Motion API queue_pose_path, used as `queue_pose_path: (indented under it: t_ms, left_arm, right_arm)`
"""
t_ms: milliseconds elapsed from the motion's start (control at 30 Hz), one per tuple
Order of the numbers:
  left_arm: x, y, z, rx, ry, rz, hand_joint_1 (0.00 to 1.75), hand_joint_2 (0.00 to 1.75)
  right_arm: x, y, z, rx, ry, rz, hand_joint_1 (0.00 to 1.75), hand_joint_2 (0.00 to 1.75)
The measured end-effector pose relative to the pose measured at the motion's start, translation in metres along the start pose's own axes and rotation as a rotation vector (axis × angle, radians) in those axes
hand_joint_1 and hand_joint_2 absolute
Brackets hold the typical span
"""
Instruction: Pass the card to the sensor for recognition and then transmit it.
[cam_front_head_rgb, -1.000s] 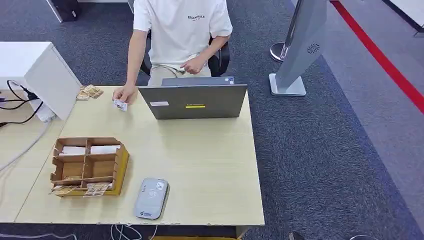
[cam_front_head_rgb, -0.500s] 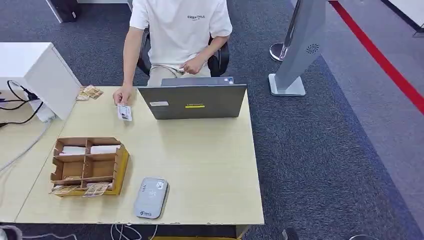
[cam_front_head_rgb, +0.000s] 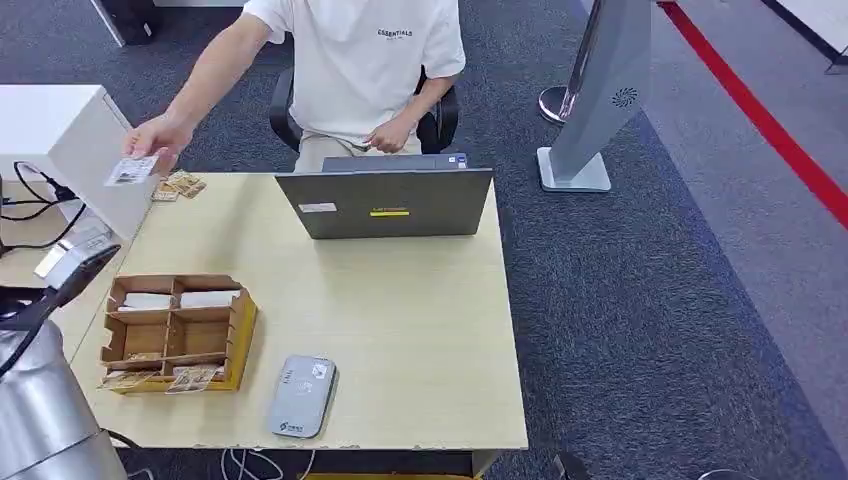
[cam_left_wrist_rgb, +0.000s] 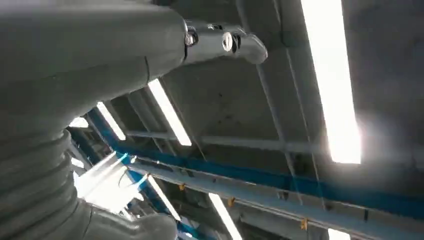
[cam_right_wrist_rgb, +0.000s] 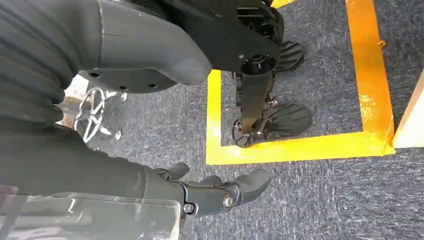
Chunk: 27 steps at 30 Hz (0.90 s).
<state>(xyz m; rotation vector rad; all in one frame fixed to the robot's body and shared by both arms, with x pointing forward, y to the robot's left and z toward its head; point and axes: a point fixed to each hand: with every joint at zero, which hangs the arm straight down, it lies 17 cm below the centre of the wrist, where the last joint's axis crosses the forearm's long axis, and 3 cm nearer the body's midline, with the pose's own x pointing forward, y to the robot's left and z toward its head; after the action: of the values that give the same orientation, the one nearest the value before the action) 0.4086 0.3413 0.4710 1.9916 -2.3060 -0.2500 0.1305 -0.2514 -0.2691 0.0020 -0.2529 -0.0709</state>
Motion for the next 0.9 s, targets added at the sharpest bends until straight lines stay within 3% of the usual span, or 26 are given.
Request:
queue_pose_path:
  t_ms: [100,167,267,367,533,900]
  left_arm:
    - [-0.004,-0.065,-0.001,-0.174,0.002,-0.082,0.00,1.75]
    - [-0.019,-0.106,0.004,-0.282,0.096,-0.084,0.00,1.75]
    - [-0.024,-0.206,0.027,-0.640,0.286,-0.028,0.00,1.75]
    - [-0.002,-0.252,0.050,-0.860,0.281,-0.016,0.00,1.75]
    - [0.017,-0.271,0.070,-0.966,0.227,-0.023,0.00,1.75]
    - [0.022,-0.280,0.093,-1.033,0.179,-0.040,0.00,1.75]
  right_arm:
    - [0.002,0.001,0.000,0.003,-0.001,0.005,0.00,1.75]
    - [0.004,0.001,0.000,0.003,-0.002,0.003,0.00,1.75]
    - [0.000,0.000,0.000,0.003,0.005,-0.009,0.00,1.75]
    - [-0.006,0.000,0.000,0.003,0.008,-0.019,0.00,1.75]
    - [-0.011,-0.001,0.001,0.002,0.014,-0.015,0.00,1.75]
    - [-0.012,-0.001,0.001,0.003,0.015,-0.010,0.00,1.75]
